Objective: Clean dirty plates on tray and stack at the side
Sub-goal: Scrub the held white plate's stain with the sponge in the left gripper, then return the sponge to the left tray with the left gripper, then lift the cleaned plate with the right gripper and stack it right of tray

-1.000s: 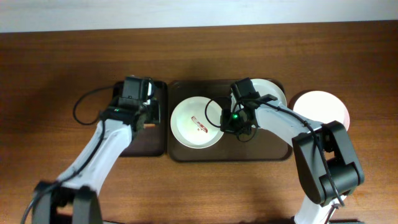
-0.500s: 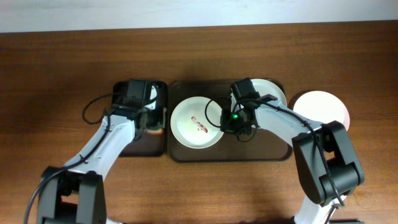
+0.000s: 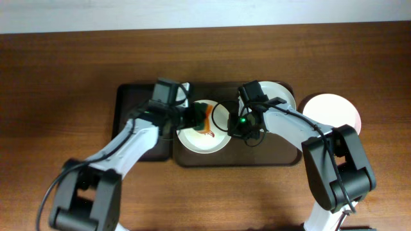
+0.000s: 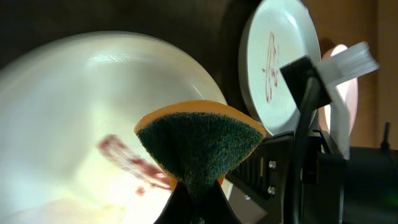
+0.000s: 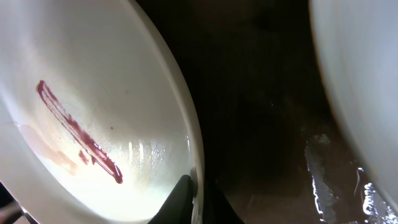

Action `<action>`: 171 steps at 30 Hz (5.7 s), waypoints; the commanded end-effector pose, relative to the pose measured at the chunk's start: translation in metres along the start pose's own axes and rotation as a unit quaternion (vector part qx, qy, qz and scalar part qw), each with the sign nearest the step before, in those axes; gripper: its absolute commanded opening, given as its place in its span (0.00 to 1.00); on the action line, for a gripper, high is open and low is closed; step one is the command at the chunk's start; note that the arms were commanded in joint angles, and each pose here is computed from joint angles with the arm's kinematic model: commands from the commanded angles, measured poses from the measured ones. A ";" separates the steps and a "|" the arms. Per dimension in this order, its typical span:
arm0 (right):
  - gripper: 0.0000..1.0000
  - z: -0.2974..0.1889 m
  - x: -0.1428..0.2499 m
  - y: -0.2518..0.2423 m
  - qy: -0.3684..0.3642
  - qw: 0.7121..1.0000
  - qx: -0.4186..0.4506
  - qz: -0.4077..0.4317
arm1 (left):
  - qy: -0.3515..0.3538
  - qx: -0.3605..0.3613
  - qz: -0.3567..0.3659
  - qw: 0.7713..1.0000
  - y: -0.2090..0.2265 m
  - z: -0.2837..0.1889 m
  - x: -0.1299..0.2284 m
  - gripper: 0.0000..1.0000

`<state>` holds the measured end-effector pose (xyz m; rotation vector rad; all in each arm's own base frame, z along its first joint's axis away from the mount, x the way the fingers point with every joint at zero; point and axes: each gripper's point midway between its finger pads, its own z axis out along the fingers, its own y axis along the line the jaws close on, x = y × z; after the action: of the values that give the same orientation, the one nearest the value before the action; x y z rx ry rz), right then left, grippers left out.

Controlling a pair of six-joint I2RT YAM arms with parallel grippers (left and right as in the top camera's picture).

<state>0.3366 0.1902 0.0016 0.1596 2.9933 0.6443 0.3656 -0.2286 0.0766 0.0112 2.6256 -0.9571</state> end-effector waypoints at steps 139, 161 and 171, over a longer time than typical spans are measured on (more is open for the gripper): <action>0.04 -0.083 -0.028 -0.008 -0.101 0.978 0.122 -0.136 | -0.004 -0.331 0.040 0.943 0.119 -0.121 -0.026 0.50; 0.04 -0.215 -0.040 0.028 -0.336 0.798 0.413 -0.283 | -0.006 -0.314 0.038 0.949 0.113 -0.119 -0.026 0.72; 0.04 -0.240 -0.035 0.053 -0.405 0.742 0.457 -0.276 | -0.007 -0.313 0.039 0.949 0.113 -0.119 -0.026 0.72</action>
<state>0.3532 0.1453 0.2156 -0.4055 2.0972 -0.7379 0.3619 -0.0618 0.0897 -0.0555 2.7958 -0.0443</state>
